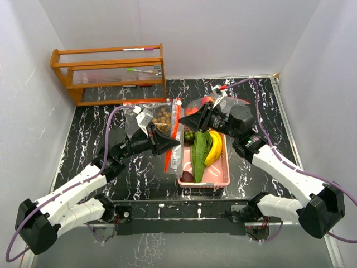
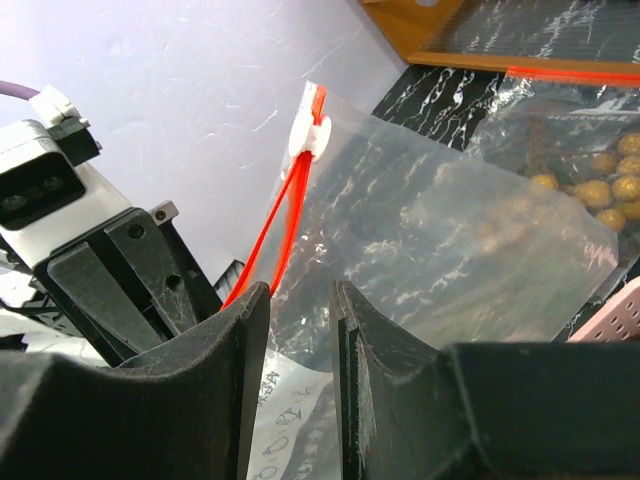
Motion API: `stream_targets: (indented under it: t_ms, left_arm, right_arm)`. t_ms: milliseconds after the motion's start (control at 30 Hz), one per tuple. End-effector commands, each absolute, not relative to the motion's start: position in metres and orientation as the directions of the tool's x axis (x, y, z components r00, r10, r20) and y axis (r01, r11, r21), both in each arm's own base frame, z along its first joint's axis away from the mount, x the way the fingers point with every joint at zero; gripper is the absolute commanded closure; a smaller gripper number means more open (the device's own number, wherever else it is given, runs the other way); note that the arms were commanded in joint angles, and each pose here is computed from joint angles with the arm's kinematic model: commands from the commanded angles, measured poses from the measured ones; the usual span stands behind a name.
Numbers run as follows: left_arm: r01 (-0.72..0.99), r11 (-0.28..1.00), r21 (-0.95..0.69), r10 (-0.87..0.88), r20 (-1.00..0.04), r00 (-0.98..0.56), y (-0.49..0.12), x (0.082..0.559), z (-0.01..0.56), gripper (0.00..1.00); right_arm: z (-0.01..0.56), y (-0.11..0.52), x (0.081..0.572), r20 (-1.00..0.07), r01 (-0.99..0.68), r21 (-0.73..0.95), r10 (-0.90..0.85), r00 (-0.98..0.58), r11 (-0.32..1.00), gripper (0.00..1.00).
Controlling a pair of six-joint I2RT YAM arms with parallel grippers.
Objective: Place the food in the zip-top bag and seal the zipper
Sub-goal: Open the zipper of the food storage bag.
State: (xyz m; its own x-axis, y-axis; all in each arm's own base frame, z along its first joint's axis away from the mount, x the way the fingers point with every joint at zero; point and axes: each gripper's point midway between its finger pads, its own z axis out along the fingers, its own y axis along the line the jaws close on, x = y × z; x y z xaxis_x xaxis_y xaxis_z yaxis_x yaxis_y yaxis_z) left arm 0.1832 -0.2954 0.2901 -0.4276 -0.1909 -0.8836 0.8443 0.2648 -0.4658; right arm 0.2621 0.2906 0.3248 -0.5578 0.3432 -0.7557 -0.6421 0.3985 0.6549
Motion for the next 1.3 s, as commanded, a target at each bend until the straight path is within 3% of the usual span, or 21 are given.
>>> stream_targets:
  t_ms: [0,433,633,800,967,1100,1133,1267]
  left_arm:
    - [0.881,0.199,-0.428,-0.223,-0.896,-0.385,-0.295,0.172,0.311,1.00]
    - [0.871,0.217,-0.441,-0.193,-0.894,-0.404,-0.301,0.180,0.300,1.00]
    - [0.861,0.253,-0.441,-0.161,-0.897,-0.412,-0.302,0.187,0.289,1.00]
    - [0.859,0.258,-0.441,-0.163,-0.897,-0.412,-0.303,0.188,0.290,1.00]
    - [0.859,0.259,-0.441,-0.162,-0.897,-0.412,-0.304,0.190,0.293,1.00]
    - [0.851,0.280,-0.444,-0.142,-0.896,-0.421,-0.306,0.195,0.291,0.97]
    - [0.846,0.297,-0.442,-0.137,-0.897,-0.421,-0.305,0.198,0.290,0.91]
    - [0.839,0.356,-0.411,-0.126,-0.911,-0.393,-0.298,0.204,0.294,0.90]
  right_arm:
    - [0.359,0.292,0.259,-0.783,-0.718,0.611,0.385,-0.489,0.332,0.67]
    - [0.344,0.309,0.248,-0.763,-0.734,0.640,0.303,-0.571,0.229,0.67]
    - [0.344,0.306,0.241,-0.773,-0.745,0.628,0.291,-0.564,0.224,0.54]
    - [0.330,0.306,0.237,-0.768,-0.731,0.639,0.251,-0.590,0.238,0.53]
    - [0.319,0.305,0.235,-0.755,-0.715,0.655,0.237,-0.611,0.244,0.57]
    - [0.316,0.308,0.239,-0.746,-0.701,0.666,0.217,-0.629,0.256,0.85]
    - [0.314,0.308,0.241,-0.749,-0.695,0.662,0.209,-0.629,0.280,0.87]
    - [0.312,0.297,0.249,-0.768,-0.675,0.637,0.227,-0.599,0.372,0.90]
